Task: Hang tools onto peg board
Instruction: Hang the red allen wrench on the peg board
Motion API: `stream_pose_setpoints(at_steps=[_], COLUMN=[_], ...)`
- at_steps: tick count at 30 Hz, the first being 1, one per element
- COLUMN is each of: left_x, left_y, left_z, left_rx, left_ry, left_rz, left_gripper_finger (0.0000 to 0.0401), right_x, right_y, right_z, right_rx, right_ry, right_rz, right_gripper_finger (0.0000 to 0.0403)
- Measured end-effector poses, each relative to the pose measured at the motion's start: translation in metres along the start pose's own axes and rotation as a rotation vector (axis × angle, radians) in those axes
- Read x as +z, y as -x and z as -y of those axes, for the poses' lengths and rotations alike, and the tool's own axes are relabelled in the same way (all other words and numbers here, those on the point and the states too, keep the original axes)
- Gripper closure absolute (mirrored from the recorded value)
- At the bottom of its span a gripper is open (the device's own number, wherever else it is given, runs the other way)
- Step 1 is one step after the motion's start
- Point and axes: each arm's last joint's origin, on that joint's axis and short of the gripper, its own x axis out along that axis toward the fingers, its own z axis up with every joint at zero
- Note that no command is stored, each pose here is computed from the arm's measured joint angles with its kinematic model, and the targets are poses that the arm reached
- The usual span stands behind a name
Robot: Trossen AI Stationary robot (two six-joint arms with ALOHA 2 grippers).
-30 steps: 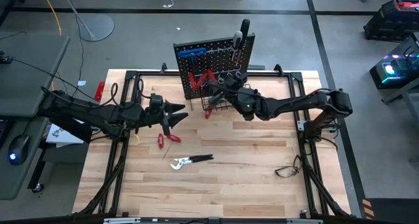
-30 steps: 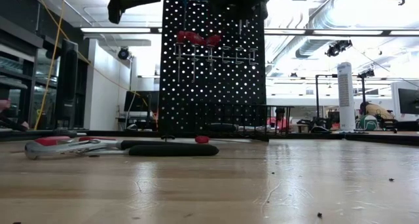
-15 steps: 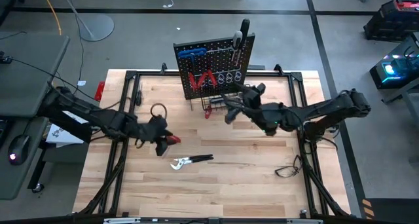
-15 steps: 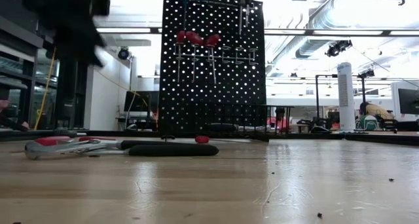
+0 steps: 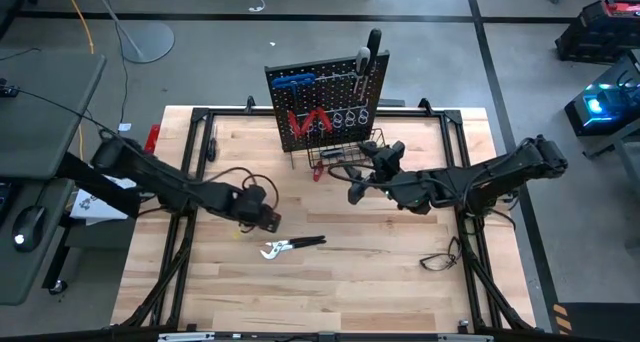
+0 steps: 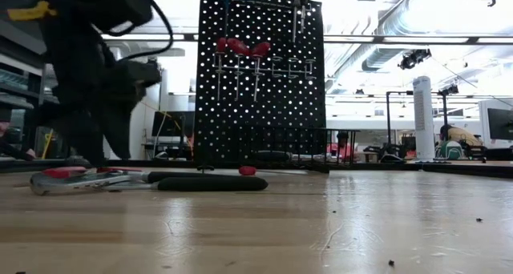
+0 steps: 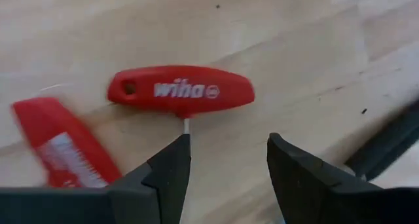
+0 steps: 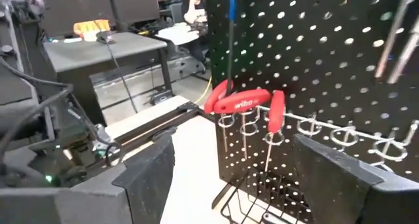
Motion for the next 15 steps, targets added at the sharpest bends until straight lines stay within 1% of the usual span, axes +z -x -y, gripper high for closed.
stream_pose_setpoints(at_steps=[4,9,11,12,15], left_x=[0.0,-0.004,-0.004,-0.003,-0.002], left_y=[-0.015,-0.031,-0.03,-0.026,-0.013], left_z=[0.007,0.001,0.001,0.004,0.015], left_rx=[0.077,0.212,0.213,0.194,0.128], left_ry=[-0.001,0.062,0.085,0.079,-0.006], left_rz=[0.013,0.011,0.013,0.014,0.011], left_gripper_finger=[0.023,0.0245,0.0253,0.0257,0.0269], right_x=[0.0,0.0,0.0,0.0,-0.001], right_y=[-0.001,-0.002,-0.001,-0.001,-0.001], right_z=[0.0,0.0,0.0,0.0,-0.001], right_rx=[0.018,0.038,0.044,0.05,0.062], right_ry=[0.014,0.043,0.044,0.044,0.051], right_rz=[-0.007,-0.014,-0.016,-0.018,-0.027], right_gripper_finger=[0.0114,0.0114,0.0114,0.0114,0.0114])
